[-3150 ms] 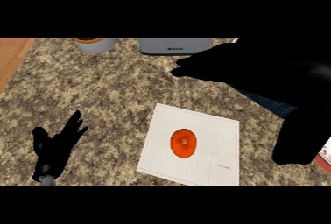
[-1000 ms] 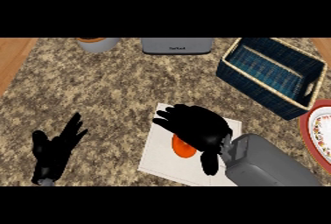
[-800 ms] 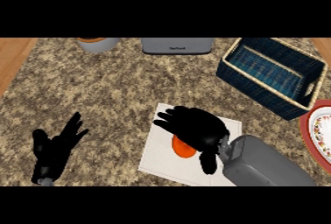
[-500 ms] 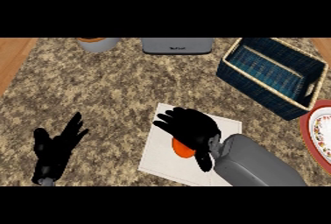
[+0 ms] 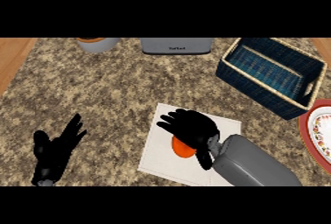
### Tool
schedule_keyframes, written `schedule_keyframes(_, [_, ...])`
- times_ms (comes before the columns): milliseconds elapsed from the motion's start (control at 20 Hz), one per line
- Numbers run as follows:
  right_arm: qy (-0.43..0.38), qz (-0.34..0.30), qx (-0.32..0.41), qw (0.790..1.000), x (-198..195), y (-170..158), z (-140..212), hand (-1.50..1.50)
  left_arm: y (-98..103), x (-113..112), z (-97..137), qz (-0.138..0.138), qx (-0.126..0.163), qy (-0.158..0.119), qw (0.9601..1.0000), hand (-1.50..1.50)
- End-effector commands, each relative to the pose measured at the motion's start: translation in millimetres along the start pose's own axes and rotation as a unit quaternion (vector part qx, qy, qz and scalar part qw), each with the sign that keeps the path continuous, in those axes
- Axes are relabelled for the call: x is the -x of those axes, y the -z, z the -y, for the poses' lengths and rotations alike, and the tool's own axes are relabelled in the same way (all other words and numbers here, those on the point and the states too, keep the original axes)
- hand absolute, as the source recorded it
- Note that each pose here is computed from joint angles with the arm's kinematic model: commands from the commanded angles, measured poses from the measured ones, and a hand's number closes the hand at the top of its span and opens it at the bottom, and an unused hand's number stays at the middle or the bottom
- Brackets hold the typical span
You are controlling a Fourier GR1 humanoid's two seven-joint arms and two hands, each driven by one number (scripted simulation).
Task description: Pick the squash from the placemat and place it in the basket
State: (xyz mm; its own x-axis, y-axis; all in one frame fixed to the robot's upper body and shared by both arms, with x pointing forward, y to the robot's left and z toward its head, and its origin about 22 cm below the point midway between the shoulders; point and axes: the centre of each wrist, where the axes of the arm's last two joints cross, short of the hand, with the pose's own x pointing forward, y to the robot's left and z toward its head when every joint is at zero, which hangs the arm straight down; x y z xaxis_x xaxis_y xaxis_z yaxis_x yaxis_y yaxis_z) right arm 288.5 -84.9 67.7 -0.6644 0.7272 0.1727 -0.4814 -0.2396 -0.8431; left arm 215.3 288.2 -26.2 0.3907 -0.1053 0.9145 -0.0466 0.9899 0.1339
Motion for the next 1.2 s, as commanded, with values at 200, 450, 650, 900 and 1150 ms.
schedule_keyframes(200, [0.008, 0.002, 0.006, 1.0, 11, 12, -20, -1.5, -11, 29, 1, -0.074, -0.015, 0.011, 0.9971, 0.0])
schedule_keyframes(450, [-0.042, 0.03, 0.023, 0.998, -8, 19, -25, 1.5, -5, 25, 0, -0.076, 0.006, 0.004, 0.9971, 0.0])
schedule_keyframes(650, [-0.078, 0.033, 0.036, 0.996, 4, 25, -26, 1.5, -2, 40, -18, -0.074, 0.001, 0.0, 0.9973, 0.0])
schedule_keyframes(900, [-0.084, 0.042, 0.035, 0.995, 7, 14, -42, 1.5, -3, 31, -6, -0.079, -0.005, 0.002, 0.9969, 0.0])
schedule_keyframes(1150, [0.118, -0.31, 0.093, 0.939, 57, 34, 1, 1.5, -6, 21, -10, -0.057, -0.012, -0.004, 0.9983, 0.0])
